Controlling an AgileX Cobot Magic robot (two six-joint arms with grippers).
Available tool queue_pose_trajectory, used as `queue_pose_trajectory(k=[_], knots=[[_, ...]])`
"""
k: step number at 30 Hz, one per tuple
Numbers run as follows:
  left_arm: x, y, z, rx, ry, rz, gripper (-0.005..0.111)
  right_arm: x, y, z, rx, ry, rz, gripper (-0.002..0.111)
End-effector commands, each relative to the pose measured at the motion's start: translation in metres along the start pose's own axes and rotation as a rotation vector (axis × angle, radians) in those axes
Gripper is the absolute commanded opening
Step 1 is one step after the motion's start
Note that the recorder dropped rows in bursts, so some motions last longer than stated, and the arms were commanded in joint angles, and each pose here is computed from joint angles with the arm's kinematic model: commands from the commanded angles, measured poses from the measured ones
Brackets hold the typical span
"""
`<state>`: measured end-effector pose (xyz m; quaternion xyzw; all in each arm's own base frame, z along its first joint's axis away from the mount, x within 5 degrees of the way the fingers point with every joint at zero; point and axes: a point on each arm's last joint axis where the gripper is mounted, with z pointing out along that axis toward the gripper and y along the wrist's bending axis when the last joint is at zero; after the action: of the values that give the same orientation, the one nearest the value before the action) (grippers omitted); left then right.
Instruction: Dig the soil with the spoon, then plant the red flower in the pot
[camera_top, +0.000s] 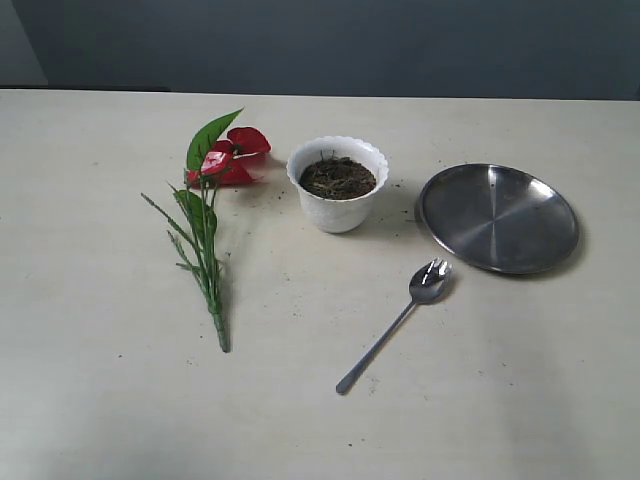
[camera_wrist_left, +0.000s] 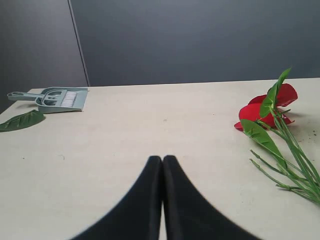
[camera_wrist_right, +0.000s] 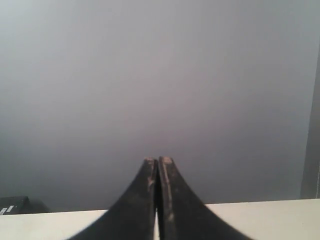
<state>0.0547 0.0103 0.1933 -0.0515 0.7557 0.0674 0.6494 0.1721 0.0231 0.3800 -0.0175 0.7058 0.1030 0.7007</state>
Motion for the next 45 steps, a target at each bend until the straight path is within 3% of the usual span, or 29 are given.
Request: queue_pose_trajectory(k=[1,10,45], knots=[[0.002,0.0,0.0,0.0,0.002,-0.004,0.0,-0.005,0.002,-0.006,-0.012,-0.026,-0.019,-0.001],[0.002,0.0,0.0,0.0,0.002,-0.004,0.0,-0.02,0.003,-0.045,0.012,-0.161,-0.026,-0.001],[0.002,0.0,0.0,0.0,0.002,-0.004,0.0,-0.011,0.005,-0.048,-0.017,-0.14,-0.004,-0.001]])
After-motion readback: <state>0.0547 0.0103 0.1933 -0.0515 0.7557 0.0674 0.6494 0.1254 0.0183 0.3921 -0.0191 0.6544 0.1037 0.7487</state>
